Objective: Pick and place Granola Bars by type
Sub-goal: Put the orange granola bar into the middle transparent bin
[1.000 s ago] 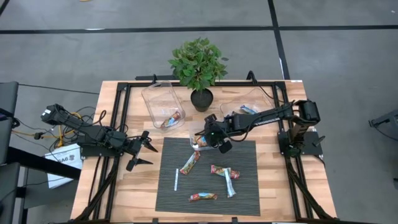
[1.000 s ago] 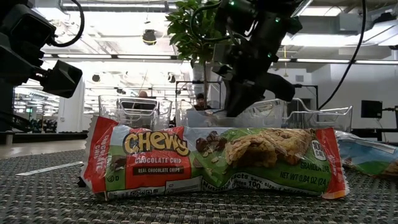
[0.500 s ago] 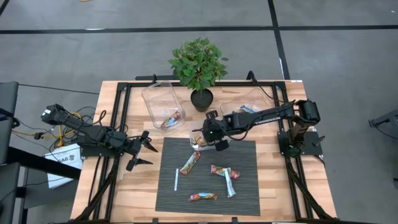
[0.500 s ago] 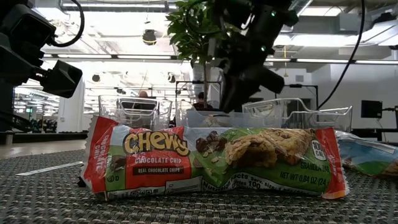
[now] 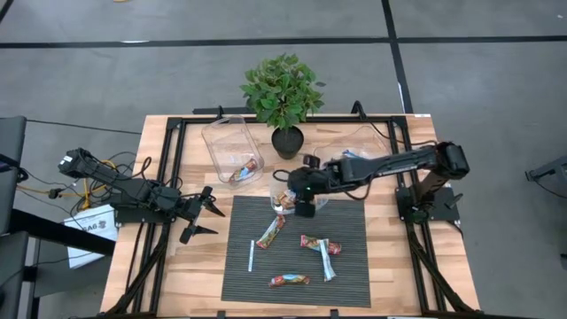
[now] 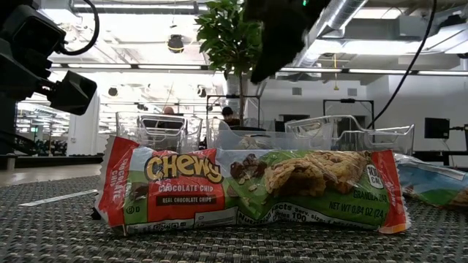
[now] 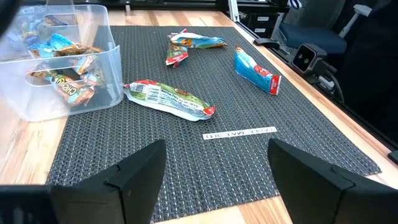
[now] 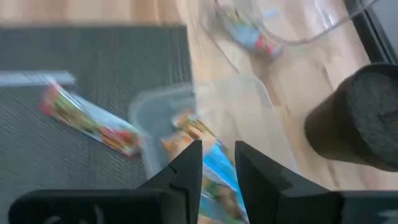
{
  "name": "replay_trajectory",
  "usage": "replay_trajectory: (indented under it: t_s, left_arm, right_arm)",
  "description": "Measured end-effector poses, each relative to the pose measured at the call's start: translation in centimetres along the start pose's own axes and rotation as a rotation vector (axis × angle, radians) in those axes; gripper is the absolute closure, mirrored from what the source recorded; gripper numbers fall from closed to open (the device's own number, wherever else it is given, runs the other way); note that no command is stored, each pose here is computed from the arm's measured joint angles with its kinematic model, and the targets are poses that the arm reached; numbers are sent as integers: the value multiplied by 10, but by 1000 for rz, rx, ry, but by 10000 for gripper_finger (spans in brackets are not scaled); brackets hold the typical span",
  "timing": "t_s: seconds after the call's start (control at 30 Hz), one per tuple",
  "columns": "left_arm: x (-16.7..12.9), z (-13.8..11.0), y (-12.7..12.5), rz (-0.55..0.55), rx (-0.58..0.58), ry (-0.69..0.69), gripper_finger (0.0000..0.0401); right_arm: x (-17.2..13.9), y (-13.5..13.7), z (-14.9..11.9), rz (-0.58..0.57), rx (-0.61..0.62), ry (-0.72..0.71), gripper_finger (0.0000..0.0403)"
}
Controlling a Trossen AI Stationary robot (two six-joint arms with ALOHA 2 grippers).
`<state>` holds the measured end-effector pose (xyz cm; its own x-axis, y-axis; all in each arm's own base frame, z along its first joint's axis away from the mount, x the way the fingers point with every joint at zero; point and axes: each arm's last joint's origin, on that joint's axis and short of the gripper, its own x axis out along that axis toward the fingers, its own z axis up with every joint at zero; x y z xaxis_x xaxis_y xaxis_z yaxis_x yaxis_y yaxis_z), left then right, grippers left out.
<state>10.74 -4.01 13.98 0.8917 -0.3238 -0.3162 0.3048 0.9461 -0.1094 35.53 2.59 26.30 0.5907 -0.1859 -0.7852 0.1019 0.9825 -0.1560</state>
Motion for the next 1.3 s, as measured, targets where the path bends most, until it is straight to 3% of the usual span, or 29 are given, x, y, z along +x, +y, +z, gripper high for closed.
replay_trajectory:
  t_s: [0.1,0.53,0.83,1.07,1.2,1.3]
  left_arm:
    - [0,0,0,0,0,0,127]
    - [0,0,0,0,0,-1,127]
    - [0,0,0,0,0,-1,127]
    - [0,0,0,0,0,-2,127]
    - [0,0,0,0,0,-2,127]
    - [0,0,0,0,0,-1,127]
  right_arm:
    - [-16,9,2,27,49,-48,316]
    - [-72,63,-3,181,-41,-167,316]
    - [-84,90,-12,413,246,-60,316]
    - [-80,97,-19,544,572,172,316]
    - [-71,102,-24,562,701,335,316]
    - [-58,106,-32,493,800,436,316]
